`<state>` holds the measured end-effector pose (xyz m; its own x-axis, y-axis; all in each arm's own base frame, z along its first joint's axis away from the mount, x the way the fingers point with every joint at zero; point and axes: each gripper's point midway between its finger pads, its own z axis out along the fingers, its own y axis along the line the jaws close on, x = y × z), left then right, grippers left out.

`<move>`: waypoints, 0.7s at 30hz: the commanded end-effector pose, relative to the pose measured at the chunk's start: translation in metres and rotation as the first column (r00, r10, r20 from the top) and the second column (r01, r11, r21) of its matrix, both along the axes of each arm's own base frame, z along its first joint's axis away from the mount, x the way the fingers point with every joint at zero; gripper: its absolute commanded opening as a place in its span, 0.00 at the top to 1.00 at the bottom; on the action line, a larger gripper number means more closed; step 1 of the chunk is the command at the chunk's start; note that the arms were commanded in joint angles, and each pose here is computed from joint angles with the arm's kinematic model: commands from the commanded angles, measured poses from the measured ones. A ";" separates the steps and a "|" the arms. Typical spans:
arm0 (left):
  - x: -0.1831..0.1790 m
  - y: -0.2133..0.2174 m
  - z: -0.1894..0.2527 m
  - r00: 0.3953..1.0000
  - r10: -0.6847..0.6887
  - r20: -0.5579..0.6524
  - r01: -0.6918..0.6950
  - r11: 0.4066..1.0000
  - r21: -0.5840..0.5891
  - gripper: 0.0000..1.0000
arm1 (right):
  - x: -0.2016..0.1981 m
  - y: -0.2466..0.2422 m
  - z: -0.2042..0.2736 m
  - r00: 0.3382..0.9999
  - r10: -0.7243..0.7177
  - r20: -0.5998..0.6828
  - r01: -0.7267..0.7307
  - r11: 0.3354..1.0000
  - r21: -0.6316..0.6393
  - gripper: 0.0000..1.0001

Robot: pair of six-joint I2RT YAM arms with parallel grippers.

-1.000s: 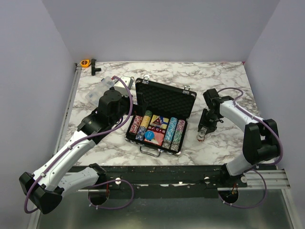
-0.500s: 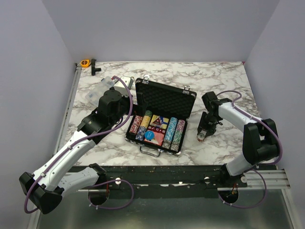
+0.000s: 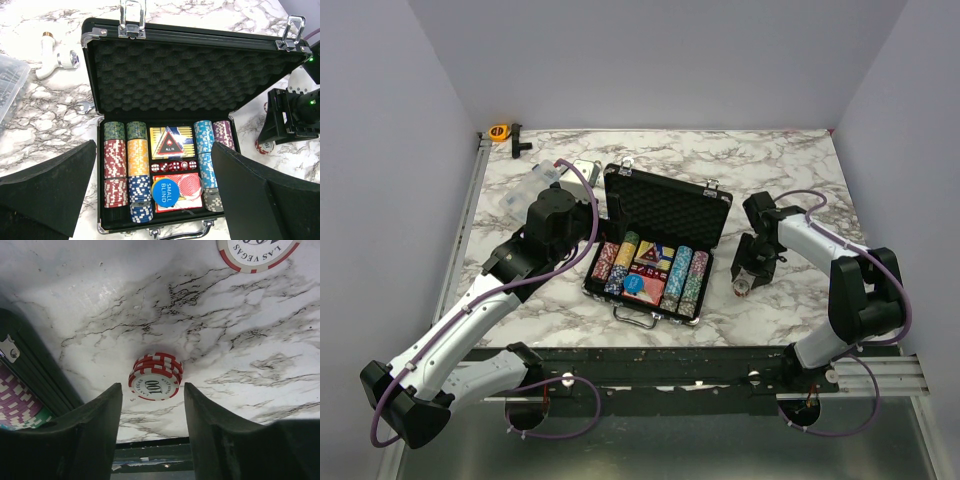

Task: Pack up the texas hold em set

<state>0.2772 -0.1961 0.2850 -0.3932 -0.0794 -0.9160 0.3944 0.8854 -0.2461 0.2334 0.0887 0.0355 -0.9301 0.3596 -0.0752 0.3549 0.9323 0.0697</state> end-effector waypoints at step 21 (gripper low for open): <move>-0.004 -0.002 0.017 0.999 -0.018 0.031 0.019 0.999 -0.029 0.03 | 0.059 -0.091 -0.011 0.963 -0.266 0.048 0.268 0.963 -0.036 0.32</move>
